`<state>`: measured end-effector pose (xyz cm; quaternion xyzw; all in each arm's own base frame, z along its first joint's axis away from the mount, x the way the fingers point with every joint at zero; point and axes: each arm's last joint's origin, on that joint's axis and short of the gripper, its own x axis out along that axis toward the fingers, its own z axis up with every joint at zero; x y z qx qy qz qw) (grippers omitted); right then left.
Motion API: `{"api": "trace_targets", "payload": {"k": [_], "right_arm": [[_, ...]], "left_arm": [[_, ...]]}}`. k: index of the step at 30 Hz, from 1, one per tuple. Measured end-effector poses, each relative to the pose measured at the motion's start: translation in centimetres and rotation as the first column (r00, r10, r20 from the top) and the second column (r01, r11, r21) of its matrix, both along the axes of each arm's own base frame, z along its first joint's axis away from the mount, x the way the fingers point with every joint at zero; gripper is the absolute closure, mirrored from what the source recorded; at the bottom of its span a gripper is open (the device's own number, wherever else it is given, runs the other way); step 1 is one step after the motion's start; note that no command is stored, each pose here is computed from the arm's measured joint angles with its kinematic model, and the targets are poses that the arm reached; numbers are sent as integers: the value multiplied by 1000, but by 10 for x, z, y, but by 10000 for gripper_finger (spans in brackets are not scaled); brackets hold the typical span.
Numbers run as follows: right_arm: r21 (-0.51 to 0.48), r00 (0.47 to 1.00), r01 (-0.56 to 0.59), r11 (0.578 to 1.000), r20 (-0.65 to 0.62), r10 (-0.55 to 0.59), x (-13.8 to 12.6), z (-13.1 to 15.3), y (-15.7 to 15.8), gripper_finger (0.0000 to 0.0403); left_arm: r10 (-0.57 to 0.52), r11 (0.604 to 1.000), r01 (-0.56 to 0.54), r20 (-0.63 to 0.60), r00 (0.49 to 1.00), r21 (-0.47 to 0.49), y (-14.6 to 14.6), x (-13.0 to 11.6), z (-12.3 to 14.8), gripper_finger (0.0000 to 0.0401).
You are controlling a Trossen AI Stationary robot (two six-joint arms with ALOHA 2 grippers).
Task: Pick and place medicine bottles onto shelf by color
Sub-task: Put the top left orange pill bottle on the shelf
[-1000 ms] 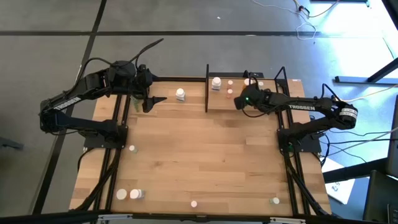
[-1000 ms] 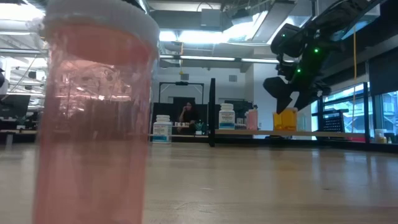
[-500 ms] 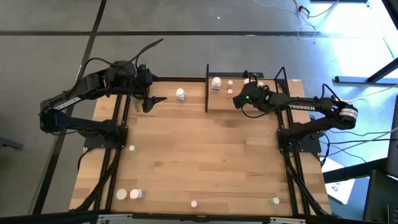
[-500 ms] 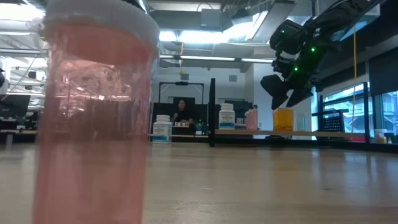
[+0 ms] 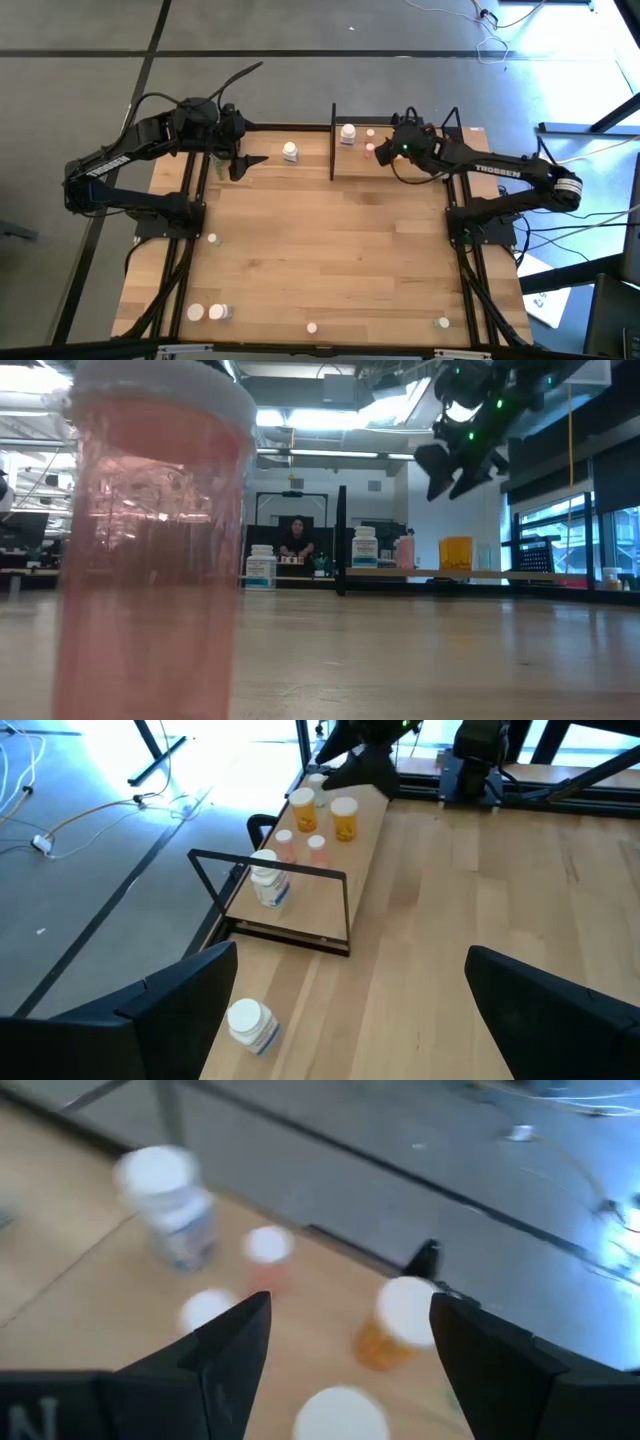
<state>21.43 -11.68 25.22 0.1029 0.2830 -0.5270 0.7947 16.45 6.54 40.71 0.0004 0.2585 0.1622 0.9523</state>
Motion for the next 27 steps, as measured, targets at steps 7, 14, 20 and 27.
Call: {"api": "trace_targets", "payload": {"k": [7,14,20,27], "right_arm": [[265,950,-286,921,-51,309,1,15,20,128],[447,947,-288,847,-2,323,-5,-7,28,153],[459,952,-257,850,-29,304,-9,-17,28,234],[408,969,-191,893,-68,239,-14,-21,19,351]], "left_arm": [[0,1000,0,0,1000,-1,0,0,0,14],[0,1000,0,-1,1000,-1,0,0,0,14],[0,1000,0,0,1000,0,0,0,0,14],[0,1000,0,0,1000,0,0,0,0,14]]}}
